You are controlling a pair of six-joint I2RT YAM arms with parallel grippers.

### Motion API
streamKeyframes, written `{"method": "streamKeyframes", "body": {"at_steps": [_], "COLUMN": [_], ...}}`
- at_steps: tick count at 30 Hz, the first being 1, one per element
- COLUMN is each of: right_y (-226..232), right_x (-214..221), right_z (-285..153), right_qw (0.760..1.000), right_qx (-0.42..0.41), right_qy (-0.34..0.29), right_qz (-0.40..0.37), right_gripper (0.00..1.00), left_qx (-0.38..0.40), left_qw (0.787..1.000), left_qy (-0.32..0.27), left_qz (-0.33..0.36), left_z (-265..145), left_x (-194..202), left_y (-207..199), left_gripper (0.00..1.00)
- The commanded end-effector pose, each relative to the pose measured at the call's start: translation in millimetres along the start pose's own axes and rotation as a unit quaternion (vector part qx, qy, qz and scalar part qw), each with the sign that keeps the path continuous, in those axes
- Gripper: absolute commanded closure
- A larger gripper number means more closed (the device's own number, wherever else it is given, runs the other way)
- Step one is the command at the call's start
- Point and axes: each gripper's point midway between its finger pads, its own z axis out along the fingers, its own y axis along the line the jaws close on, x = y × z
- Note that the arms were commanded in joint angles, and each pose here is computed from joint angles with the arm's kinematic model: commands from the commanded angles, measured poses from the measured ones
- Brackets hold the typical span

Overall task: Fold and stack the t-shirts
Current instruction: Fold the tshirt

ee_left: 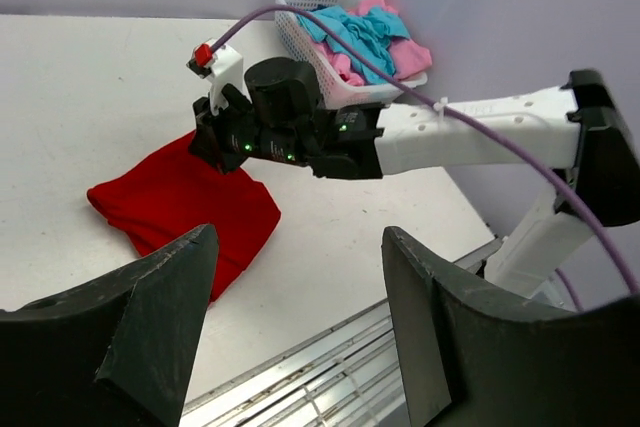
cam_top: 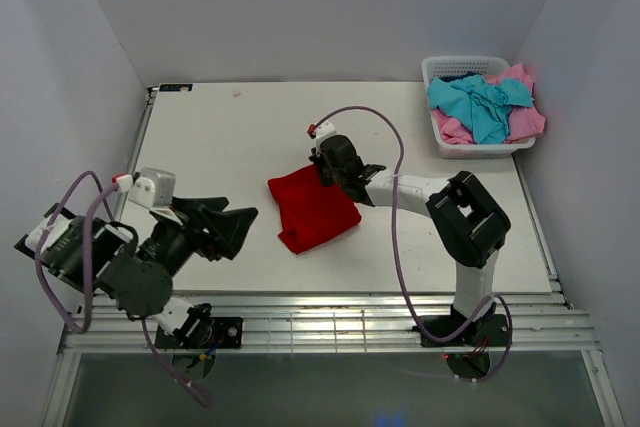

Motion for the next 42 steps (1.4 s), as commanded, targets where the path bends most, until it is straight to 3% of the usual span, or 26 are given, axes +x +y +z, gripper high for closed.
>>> {"method": "streamKeyframes", "body": {"at_steps": [1,4,5,7,9,11,12,16,19,23,27,31,35,42], "right_y": [-9,-10,-10,-12,-15,-20,-22,-31,-37,-48,-58,-64,-69,-72], "right_x": [-39,-26,-35,-29,-27,-25,-24,-26,-33,-34,-31,-32,-31,-31], "right_z": [-34,-50,-62,-77,-85,-94,-96,-115,-135,-157,-172,-186,-193,-197], "right_qw": [0.998,0.998,0.997,0.997,0.997,0.997,0.997,0.996,0.994,0.992,0.991,0.99,0.989,0.988], "right_qx": [0.009,0.003,-0.002,-0.004,-0.001,0.008,0.011,0.028,0.034,0.052,0.072,0.083,0.093,0.096], "right_qy": [-0.06,-0.055,-0.072,-0.075,-0.077,-0.077,-0.075,-0.077,-0.095,-0.105,-0.107,-0.11,-0.111,-0.112], "right_qz": [0.007,0.014,0.023,0.027,0.031,0.031,0.031,0.029,0.032,0.035,0.03,0.029,0.03,0.033], "right_gripper": [0.92,0.92,0.92,0.92,0.92,0.91,0.92,0.91,0.91,0.9,0.87,0.73,0.49,0.43], "left_qx": [0.183,0.178,0.171,0.155,0.082,0.036,0.02,-0.054,-0.133,-0.257,-0.335,-0.404,-0.479,-0.558], "left_qw": [0.979,0.982,0.982,0.983,0.99,0.994,0.998,0.997,0.988,0.953,0.924,0.893,0.845,0.762], "left_qy": [0.048,0.058,0.068,0.064,0.027,-0.002,-0.012,-0.043,-0.081,-0.154,-0.183,-0.199,-0.238,-0.322], "left_qz": [0.082,0.02,-0.043,-0.069,-0.112,-0.101,-0.06,0.035,0.003,-0.05,-0.027,0.003,-0.01,-0.065], "left_z": [-43,-45,-46,-45,-25,-9,-2,35,76,135,175,221,249,281], "left_x": [36,52,57,80,98,120,144,157,144,130,137,124,100,50], "left_y": [-69,-70,-72,-72,-72,-74,-89,-115,-90,-19,21,46,109,201], "left_gripper": [0.23,0.23,0.23,0.21,0.2,0.17,0.17,0.16,0.16,0.02,0.02,0.02,0.02,0.02]}}
